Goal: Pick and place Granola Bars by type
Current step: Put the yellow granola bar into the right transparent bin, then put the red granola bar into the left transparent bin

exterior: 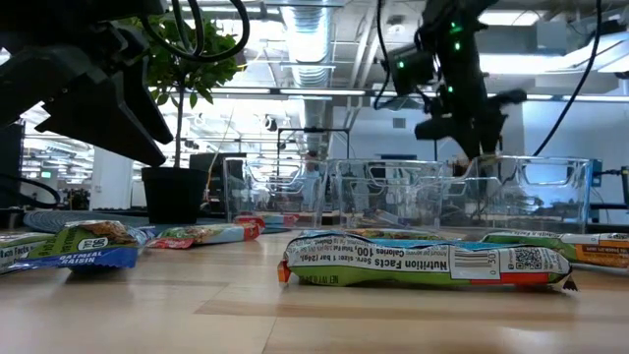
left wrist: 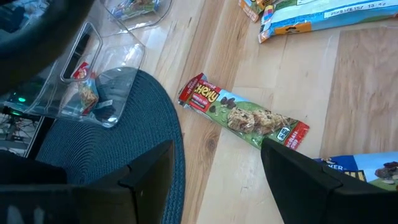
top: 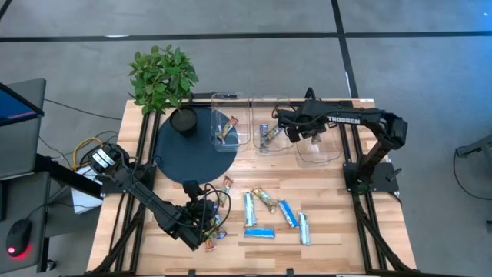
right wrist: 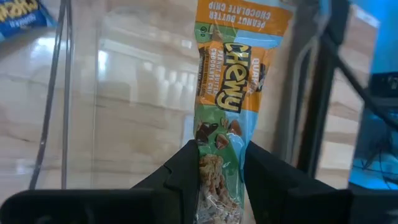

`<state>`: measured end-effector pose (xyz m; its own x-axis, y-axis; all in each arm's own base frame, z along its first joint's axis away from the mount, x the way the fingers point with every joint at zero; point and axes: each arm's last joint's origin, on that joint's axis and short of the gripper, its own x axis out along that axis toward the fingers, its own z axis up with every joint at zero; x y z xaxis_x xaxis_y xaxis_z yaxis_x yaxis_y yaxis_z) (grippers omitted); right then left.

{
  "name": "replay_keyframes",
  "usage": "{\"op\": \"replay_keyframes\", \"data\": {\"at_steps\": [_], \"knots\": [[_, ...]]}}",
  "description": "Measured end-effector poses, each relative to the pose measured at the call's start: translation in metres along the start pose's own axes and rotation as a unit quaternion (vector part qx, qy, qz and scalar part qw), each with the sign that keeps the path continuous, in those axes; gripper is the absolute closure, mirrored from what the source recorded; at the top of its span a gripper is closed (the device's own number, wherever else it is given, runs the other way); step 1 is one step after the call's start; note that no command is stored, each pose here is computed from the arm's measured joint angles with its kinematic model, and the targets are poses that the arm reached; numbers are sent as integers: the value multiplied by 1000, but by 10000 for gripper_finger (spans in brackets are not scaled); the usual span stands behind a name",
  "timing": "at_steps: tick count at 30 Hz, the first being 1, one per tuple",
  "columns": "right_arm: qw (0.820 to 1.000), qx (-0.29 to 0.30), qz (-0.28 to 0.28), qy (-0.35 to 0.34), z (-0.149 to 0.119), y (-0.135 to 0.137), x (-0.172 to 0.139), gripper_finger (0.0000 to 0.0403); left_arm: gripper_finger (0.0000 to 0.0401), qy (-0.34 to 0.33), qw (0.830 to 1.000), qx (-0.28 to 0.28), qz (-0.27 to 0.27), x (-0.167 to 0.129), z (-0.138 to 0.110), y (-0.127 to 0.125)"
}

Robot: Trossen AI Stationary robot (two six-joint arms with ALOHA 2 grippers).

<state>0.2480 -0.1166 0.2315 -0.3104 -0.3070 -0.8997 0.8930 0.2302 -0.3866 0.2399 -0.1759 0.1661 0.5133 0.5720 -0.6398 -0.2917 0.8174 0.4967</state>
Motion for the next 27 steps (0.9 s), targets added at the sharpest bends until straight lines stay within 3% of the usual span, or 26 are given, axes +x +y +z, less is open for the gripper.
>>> {"op": "replay_keyframes", "data": {"at_steps": [14, 27], "knots": [[999, 7, 43, -16, 15, 1, 18, 288, 163, -1, 1000, -1, 7, 3, 2, 2], [999, -13, 45, -23, 12, 3, 15, 159, 163, 7, 1000, -12, 16, 10, 5, 7]]}}
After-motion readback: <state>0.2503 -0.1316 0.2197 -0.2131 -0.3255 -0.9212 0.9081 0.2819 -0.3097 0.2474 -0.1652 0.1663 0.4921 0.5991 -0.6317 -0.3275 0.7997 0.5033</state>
